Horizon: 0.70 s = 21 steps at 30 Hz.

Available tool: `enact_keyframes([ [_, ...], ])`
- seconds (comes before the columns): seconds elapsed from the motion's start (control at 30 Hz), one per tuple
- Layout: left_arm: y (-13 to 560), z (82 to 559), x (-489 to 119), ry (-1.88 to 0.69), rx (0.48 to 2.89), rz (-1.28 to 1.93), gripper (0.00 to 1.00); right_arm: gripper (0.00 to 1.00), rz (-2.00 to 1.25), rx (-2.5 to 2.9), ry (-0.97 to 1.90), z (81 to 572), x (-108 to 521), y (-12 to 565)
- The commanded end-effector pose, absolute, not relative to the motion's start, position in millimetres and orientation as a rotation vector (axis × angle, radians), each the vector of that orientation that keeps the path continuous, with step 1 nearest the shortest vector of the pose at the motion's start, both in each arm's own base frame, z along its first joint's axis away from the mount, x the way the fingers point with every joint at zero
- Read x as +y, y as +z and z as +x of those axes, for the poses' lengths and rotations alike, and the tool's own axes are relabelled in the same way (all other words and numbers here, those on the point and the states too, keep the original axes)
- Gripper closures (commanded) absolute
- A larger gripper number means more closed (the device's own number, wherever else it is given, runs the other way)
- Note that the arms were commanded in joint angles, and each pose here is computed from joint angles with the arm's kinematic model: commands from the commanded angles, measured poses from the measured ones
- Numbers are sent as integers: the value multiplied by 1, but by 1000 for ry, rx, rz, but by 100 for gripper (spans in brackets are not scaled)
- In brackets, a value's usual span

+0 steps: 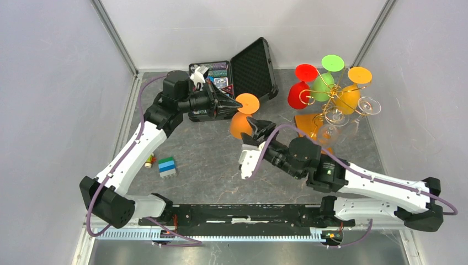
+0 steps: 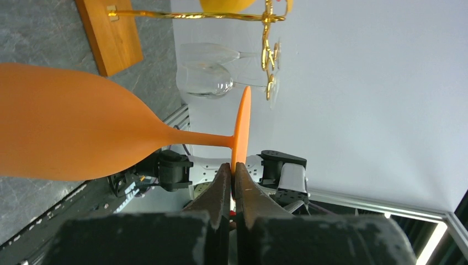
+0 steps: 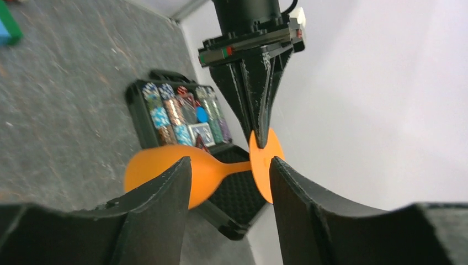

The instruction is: Take the wine glass off the wine glass rack

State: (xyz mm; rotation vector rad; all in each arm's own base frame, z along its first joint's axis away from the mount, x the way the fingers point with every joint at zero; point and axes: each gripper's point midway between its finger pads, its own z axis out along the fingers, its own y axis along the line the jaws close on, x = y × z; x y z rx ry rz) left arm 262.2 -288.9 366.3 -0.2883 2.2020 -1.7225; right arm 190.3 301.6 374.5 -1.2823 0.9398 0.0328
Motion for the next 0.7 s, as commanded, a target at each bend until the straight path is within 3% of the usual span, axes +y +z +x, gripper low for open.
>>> enact_keyframes([
  [0.0,379,248,-285,-1797,2177,-279,98,43,-1164,914,-286,210,277,394],
  [0.4,377,234,-277,-1806,2175,-306,98,56,-1216,832,-437,214,281,379],
  [0.67,376,233,-276,-1808,2176,-317,98,85,-1203,780,-429,213,292,383],
])
